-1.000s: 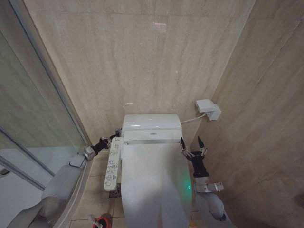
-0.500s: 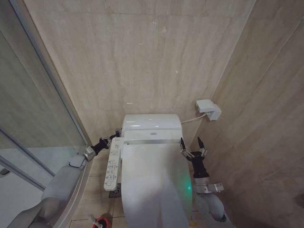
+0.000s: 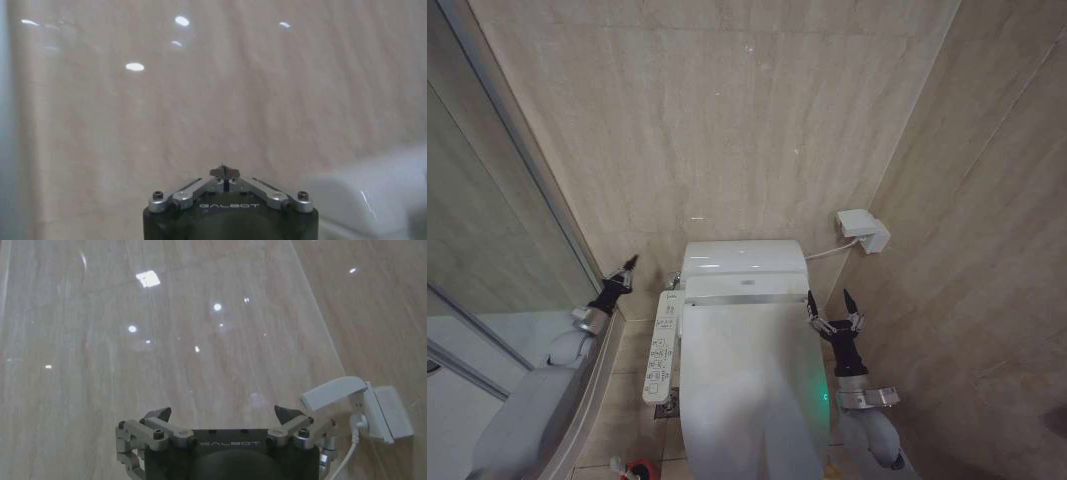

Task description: Open the toilet lid, clean the toilet bowl with a toilet brush, close the toilet lid, and flush.

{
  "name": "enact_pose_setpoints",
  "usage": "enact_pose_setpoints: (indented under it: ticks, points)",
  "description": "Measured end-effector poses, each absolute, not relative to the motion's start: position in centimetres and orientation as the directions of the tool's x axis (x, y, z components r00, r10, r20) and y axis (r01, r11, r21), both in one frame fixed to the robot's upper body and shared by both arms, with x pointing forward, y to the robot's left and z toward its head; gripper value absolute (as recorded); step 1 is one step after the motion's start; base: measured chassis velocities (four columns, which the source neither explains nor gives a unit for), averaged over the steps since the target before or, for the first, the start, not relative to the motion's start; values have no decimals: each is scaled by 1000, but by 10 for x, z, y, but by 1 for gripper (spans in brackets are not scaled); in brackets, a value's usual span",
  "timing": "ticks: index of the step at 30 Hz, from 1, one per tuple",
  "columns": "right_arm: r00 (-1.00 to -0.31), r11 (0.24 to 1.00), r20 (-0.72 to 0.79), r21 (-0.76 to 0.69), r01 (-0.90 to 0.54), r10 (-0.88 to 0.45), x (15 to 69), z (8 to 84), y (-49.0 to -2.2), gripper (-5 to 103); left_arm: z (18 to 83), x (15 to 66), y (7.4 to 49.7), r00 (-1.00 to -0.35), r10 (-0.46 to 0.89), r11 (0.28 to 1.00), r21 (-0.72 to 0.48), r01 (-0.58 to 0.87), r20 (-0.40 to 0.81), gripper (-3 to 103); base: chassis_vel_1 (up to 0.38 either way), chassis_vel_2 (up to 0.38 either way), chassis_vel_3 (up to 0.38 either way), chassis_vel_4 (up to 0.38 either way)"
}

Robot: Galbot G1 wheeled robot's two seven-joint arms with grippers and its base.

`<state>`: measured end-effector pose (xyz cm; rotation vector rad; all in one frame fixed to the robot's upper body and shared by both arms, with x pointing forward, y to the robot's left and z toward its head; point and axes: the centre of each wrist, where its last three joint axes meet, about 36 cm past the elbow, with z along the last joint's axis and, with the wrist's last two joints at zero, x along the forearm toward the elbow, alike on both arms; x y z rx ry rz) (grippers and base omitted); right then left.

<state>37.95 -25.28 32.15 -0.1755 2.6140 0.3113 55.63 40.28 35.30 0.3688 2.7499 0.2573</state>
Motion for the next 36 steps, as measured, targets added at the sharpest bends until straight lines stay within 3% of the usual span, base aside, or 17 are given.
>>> enact_pose_setpoints:
  ticks: [5,6,13,14,21,22,29,30,36]
  points:
    - [-866,967,-497,188,-173,-58,377,325,-257,100,371,504,377,-913,164,986,102,135,-373,0,0,0,0,0]
    - [-865,968,-499,187,-168,-54,377,326,-259,100,381,485,368,-914,136,990,69,119,-382,16,0,0,0,0]
    - [-864,974,-503,178,-138,-30,374,334,-267,100,414,403,337,-948,15,996,-74,41,-317,16,0,0,0,0]
    - [-866,975,-499,184,-127,-18,371,337,-268,100,428,379,333,-949,-3,996,-87,26,-317,43,0,0,0,0]
    - [-867,970,-496,230,-84,43,363,356,-277,100,486,282,305,-942,-12,996,-90,19,-336,43,0,0,0,0]
    - [-865,971,-500,227,-81,44,362,358,-279,100,494,270,299,-941,-15,996,-92,18,-339,76,0,0,0,0]
    - [-851,977,-524,200,-79,39,343,372,-289,100,519,237,272,-934,-33,997,-83,-4,-356,76,0,0,0,0]
    - [-848,977,-529,199,-80,39,338,376,-289,100,519,237,271,-932,-37,997,-74,-10,-361,99,0,0,0,0]
    - [-842,975,-537,209,-79,47,326,385,-287,100,514,237,267,-931,-48,997,-79,-21,-363,99,0,0,0,0]
